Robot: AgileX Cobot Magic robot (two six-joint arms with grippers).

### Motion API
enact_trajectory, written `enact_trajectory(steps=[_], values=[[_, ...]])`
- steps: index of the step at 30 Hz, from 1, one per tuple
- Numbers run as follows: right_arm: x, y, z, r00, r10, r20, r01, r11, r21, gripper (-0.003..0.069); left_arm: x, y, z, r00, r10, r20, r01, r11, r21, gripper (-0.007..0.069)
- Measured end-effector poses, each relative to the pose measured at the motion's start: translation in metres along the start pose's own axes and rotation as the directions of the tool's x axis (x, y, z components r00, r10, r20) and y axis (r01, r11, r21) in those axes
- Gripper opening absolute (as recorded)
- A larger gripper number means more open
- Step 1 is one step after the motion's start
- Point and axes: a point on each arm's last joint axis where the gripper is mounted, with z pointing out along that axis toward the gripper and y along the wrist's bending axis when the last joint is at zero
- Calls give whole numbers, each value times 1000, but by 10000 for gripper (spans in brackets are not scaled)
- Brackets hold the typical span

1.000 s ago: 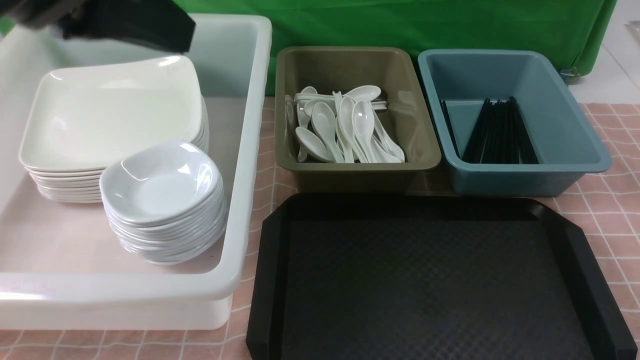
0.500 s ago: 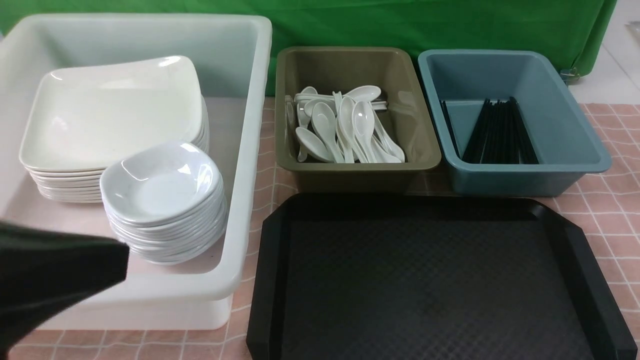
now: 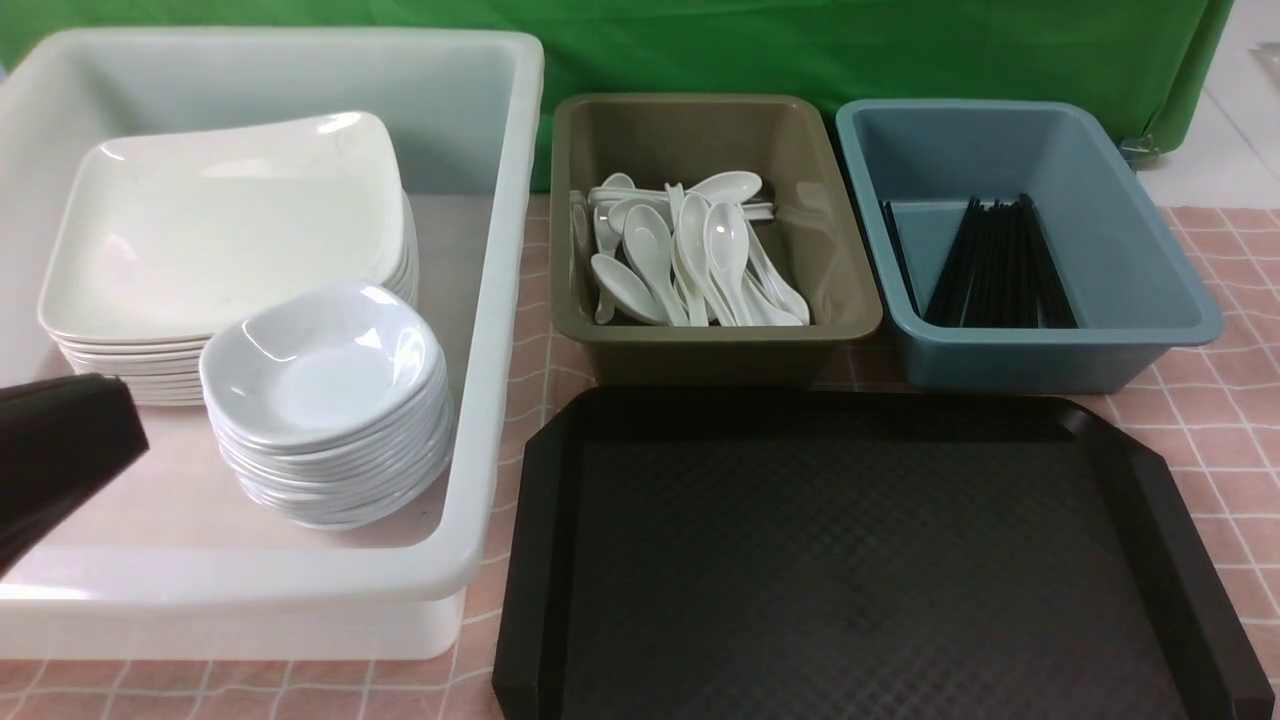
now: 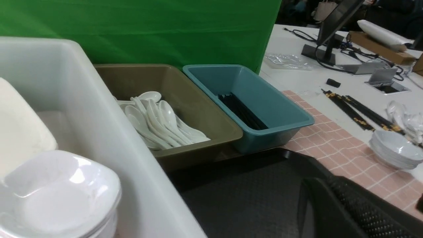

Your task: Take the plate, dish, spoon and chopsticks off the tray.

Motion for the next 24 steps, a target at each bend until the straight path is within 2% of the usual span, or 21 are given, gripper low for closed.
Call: enact_trajectory(steps=[10,15,21,24], values=[[0,0,0,1000,1,0,-1,1000,0,227,4,18,4,976,218,2,-214,962,-168,19],[0,0,0,1000,1,0,-1,1000,0,235,22,29,15,973,225,42,-212,954,-211,20],[0,0,0,1000,1,-1,-1,1000,0,239,79,54,10,976,184,116,-127,916,-381,20],[0,0,0,1000,1,-1,-1,1000,0,240,101,61,5,974,181,133,-108,896,-431,20]])
